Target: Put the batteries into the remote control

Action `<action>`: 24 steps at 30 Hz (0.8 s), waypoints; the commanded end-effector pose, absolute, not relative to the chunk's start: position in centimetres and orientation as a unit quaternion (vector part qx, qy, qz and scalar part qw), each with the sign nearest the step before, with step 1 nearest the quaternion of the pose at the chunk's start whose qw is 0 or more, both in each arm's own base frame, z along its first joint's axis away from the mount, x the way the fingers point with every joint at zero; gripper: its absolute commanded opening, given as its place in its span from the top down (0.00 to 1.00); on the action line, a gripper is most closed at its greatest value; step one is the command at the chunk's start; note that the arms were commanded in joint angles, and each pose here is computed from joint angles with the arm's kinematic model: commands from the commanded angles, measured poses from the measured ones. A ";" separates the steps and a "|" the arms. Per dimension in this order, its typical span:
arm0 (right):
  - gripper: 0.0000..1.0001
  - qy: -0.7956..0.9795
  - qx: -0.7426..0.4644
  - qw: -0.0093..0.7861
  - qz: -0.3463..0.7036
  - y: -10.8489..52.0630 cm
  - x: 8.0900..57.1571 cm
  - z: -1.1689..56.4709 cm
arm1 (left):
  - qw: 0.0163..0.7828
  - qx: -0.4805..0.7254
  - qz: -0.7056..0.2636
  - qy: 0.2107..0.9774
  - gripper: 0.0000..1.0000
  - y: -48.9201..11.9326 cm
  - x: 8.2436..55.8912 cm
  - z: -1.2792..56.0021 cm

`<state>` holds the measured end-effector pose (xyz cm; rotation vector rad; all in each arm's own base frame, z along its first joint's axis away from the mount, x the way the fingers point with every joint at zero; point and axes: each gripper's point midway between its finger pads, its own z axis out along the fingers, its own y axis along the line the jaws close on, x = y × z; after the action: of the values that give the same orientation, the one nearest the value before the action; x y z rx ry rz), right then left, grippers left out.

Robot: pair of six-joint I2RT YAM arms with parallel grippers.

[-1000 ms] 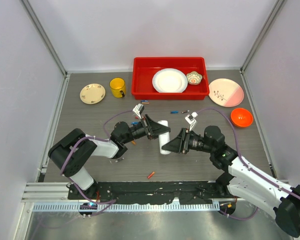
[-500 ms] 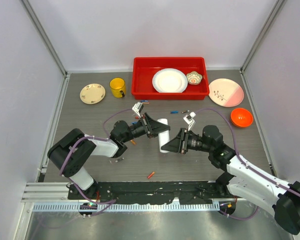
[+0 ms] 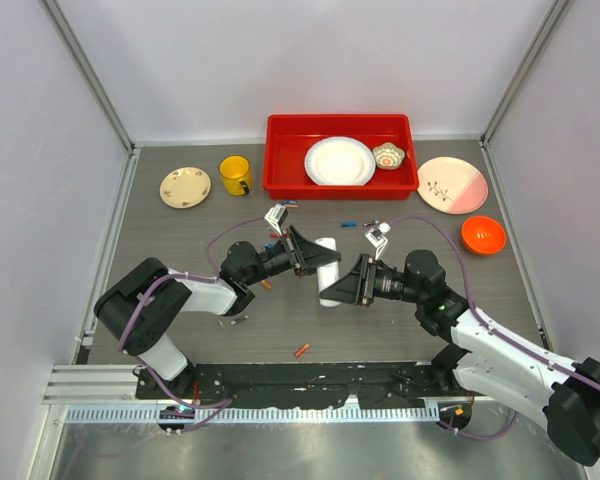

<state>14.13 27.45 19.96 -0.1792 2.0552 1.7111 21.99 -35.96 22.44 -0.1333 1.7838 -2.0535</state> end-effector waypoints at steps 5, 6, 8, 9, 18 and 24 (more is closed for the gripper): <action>0.42 0.714 -0.091 0.264 0.641 27.4 14.0 22.8 | 0.267 0.021 -0.798 0.540 1.00 -34.8 20.0 28.8; 0.42 0.716 -0.089 0.268 0.639 27.3 14.1 22.7 | 0.268 0.022 -0.799 0.539 1.00 -34.8 20.0 28.9; 0.43 0.718 -0.086 0.268 0.636 27.1 14.2 22.5 | 0.268 0.022 -0.799 0.539 1.00 -34.8 20.0 28.9; 0.44 0.720 -0.082 0.273 0.632 27.0 14.5 22.4 | 0.269 0.022 -0.799 0.537 1.00 -34.7 20.0 29.0; 0.62 0.727 -0.049 0.284 0.624 26.0 15.6 21.6 | 0.269 0.023 -0.800 0.535 1.00 -34.6 19.8 29.3; 0.54 0.723 -0.045 0.281 0.629 26.3 15.9 21.8 | 0.266 0.024 -0.800 0.537 1.00 -34.7 19.8 29.1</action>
<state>15.22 26.18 20.58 -0.1210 2.0065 1.6752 21.55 -36.15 22.69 -0.1211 1.7804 -2.0655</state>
